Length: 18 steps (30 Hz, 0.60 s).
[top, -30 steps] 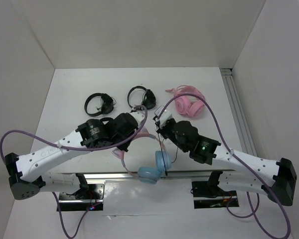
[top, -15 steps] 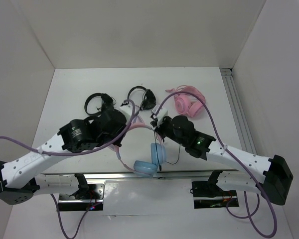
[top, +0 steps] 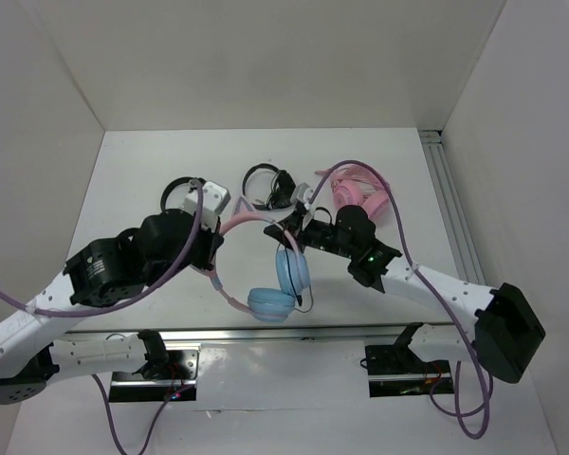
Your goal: Wrap the headphones
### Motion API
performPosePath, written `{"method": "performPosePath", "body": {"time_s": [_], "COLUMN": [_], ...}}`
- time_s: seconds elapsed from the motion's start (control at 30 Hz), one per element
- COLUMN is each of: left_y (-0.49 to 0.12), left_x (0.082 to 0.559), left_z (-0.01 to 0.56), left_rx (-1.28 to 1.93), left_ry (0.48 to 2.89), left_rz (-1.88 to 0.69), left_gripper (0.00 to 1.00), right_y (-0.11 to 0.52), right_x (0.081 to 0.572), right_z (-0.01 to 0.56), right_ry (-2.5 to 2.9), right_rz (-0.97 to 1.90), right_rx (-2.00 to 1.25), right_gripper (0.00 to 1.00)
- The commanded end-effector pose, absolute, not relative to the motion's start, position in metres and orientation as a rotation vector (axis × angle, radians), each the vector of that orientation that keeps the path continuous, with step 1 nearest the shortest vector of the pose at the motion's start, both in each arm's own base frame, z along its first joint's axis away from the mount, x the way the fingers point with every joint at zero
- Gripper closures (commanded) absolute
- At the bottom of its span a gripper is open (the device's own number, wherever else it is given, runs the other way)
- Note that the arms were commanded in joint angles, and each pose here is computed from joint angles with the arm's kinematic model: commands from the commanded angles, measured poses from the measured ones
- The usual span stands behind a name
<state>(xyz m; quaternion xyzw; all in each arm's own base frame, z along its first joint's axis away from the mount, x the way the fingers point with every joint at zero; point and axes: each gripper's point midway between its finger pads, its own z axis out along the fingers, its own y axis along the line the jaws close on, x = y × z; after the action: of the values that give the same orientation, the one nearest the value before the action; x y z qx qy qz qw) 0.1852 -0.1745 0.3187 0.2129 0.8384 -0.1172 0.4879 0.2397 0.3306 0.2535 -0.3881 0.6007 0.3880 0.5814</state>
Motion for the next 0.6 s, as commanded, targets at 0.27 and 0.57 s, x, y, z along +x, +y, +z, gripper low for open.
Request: {"method": "performPosePath", "body": {"time_s": [0.27,0.57], "left_y": [-0.198,-0.140], "left_x": [0.200,0.222], "left_z": [0.437,0.454], "left_rx": [0.087,-0.356], "left_ry": [1.765,1.719], "left_rz": [-0.660,-0.465], "left_gripper": [1.00,1.00], "right_y": [0.363,0.385], "right_x": [0.253,0.258], "right_z": [0.243,0.218], "right_ry": [1.286,1.264], "right_rz": [1.274,1.419], "right_rx": [-0.721,-0.662], "right_gripper": [0.85,0.93]}}
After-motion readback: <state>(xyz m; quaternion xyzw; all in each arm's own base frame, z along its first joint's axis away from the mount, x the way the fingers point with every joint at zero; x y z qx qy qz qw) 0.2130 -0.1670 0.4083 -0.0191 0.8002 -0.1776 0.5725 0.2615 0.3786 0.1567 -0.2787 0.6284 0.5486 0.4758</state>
